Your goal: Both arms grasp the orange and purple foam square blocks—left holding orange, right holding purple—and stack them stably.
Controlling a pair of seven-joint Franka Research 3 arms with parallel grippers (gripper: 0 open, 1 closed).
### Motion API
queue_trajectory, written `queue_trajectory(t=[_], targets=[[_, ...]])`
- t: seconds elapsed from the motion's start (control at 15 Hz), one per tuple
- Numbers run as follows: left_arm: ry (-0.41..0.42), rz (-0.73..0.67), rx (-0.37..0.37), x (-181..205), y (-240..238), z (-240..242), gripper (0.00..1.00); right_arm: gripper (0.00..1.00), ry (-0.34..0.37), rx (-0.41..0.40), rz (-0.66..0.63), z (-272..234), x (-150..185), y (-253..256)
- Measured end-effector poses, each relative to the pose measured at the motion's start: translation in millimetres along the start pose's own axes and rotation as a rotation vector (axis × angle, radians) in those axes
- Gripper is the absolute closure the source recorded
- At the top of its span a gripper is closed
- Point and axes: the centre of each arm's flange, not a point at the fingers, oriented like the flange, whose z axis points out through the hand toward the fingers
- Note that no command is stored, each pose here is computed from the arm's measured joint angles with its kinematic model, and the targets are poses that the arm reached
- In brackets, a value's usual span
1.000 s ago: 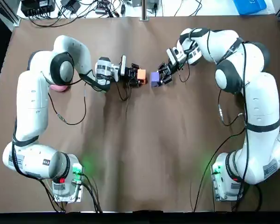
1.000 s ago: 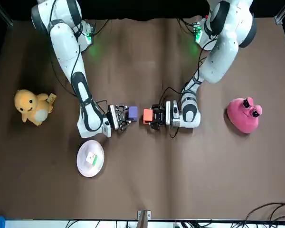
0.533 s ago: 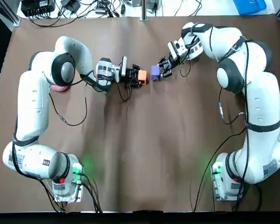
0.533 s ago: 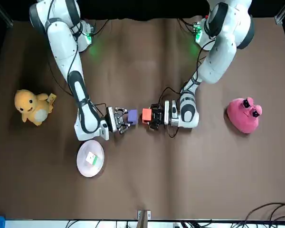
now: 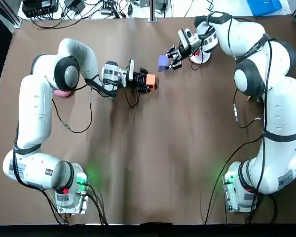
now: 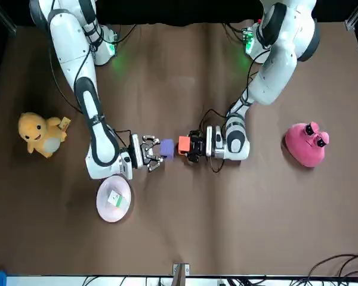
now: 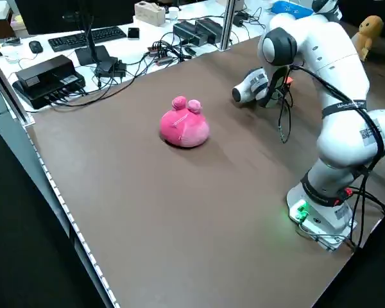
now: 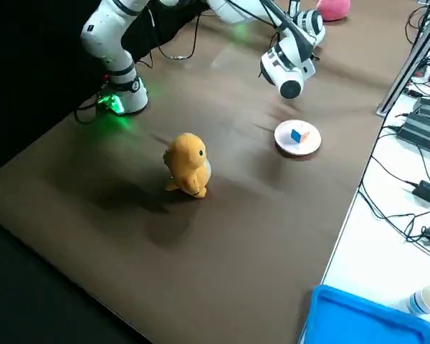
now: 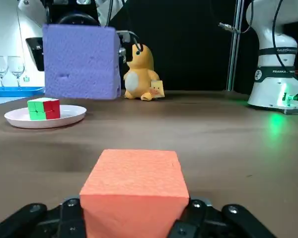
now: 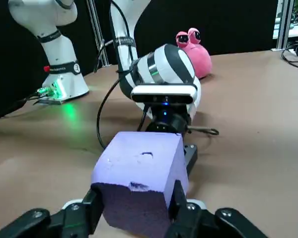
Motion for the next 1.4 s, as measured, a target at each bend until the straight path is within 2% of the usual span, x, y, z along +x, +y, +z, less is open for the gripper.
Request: queue_trajectory(t=[0.13, 0.6, 1.4], targets=[[-0.002, 0.000, 0.001, 0.1, -0.1, 0.1, 0.40, 0.41, 0.015, -0.001, 0.002, 16.9, 6.7, -1.6], [-0.009, 0.003, 0.003, 1.1, -0.5, 0.7, 0.40, 0.41, -0.033, -0.002, 0.007, 74.7, 18.3, -12.3], [-0.009, 0.003, 0.003, 1.2, -0.5, 0.8, 0.40, 0.41, -0.064, -0.003, 0.056, 91.6, 8.4, -18.2]])
